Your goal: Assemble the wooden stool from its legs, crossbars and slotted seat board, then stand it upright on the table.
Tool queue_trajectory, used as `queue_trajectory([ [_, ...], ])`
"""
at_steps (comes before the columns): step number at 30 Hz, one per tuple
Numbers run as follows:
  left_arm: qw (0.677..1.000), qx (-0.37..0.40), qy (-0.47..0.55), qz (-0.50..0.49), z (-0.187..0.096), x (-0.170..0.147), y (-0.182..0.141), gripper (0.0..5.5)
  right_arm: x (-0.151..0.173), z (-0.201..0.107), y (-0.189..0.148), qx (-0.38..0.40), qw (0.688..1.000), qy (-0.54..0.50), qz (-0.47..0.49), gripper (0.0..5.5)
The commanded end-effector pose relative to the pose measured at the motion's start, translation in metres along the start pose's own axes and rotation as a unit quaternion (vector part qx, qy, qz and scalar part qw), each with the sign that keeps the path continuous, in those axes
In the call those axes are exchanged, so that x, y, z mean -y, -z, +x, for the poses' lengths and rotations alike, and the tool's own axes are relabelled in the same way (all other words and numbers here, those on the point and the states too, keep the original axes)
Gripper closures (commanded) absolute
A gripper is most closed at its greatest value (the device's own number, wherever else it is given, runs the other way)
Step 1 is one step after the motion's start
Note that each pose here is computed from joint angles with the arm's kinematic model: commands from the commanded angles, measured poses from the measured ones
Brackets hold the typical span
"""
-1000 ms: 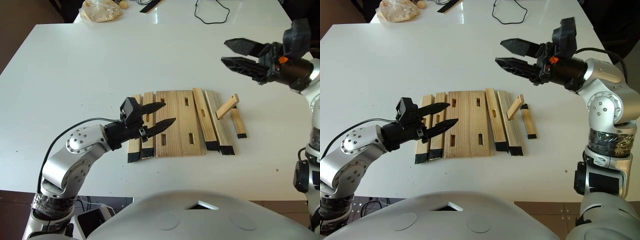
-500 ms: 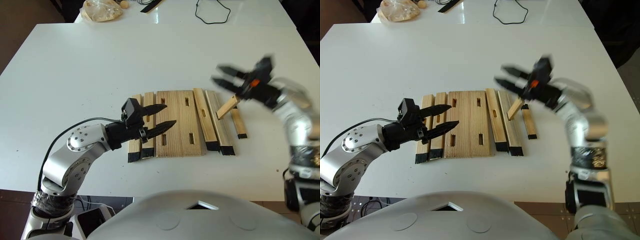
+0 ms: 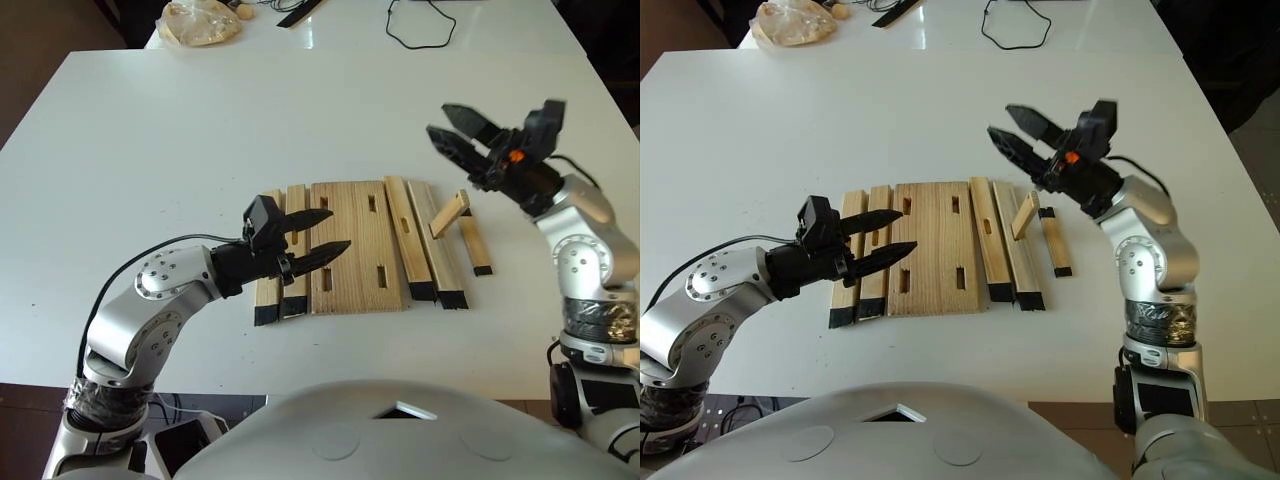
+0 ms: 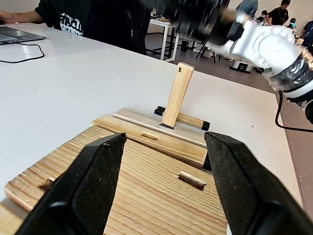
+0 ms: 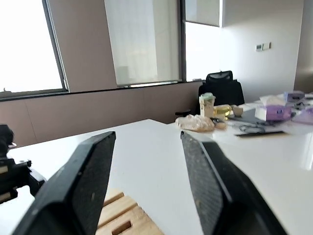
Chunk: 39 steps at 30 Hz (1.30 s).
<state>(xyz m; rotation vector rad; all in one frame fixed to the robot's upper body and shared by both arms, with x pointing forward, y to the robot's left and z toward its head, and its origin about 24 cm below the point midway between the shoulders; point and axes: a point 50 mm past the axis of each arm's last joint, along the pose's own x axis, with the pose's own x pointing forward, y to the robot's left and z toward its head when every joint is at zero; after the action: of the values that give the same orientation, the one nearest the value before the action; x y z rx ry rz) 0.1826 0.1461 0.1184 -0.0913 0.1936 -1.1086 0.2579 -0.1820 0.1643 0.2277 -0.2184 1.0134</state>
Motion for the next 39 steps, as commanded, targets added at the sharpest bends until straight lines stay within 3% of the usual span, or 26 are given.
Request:
queue_trajectory([
  [1, 1.000, 0.001, -0.011, 0.005, -0.002, 0.002, 0.000, 2.52, -0.019, -0.012, -0.019, -0.033, 0.997, -0.063, 0.028, 3.06],
  [4, 1.000, 0.000, -0.021, 0.002, -0.004, 0.004, 0.004, 2.52, -0.028, -0.027, -0.016, -0.127, 0.982, -0.134, 0.046, 3.06],
  [7, 1.000, 0.003, -0.031, 0.001, -0.005, 0.005, 0.005, 2.52, -0.045, -0.049, -0.011, -0.233, 0.943, -0.226, 0.073, 3.06],
  [11, 0.999, 0.008, -0.045, -0.001, -0.005, 0.008, 0.008, 2.52, -0.040, -0.083, 0.021, -0.378, 0.893, -0.236, 0.057, 3.06],
  [16, 0.998, 0.015, -0.055, -0.007, -0.003, 0.012, 0.011, 2.52, -0.015, -0.082, 0.055, -0.392, 0.905, -0.165, -0.028, 3.06],
  [22, 0.998, 0.020, -0.060, -0.007, -0.002, 0.012, 0.012, 2.52, -0.004, -0.088, 0.068, -0.426, 0.885, -0.173, -0.076, 3.06],
  [35, 0.997, 0.019, -0.068, -0.006, -0.004, 0.012, 0.014, 2.52, 0.013, -0.103, 0.059, -0.502, 0.815, -0.219, -0.190, 3.06],
  [39, 0.998, 0.015, -0.063, -0.003, -0.006, 0.010, 0.014, 2.52, 0.016, -0.106, 0.047, -0.505, 0.814, -0.204, -0.202, 3.06],
])
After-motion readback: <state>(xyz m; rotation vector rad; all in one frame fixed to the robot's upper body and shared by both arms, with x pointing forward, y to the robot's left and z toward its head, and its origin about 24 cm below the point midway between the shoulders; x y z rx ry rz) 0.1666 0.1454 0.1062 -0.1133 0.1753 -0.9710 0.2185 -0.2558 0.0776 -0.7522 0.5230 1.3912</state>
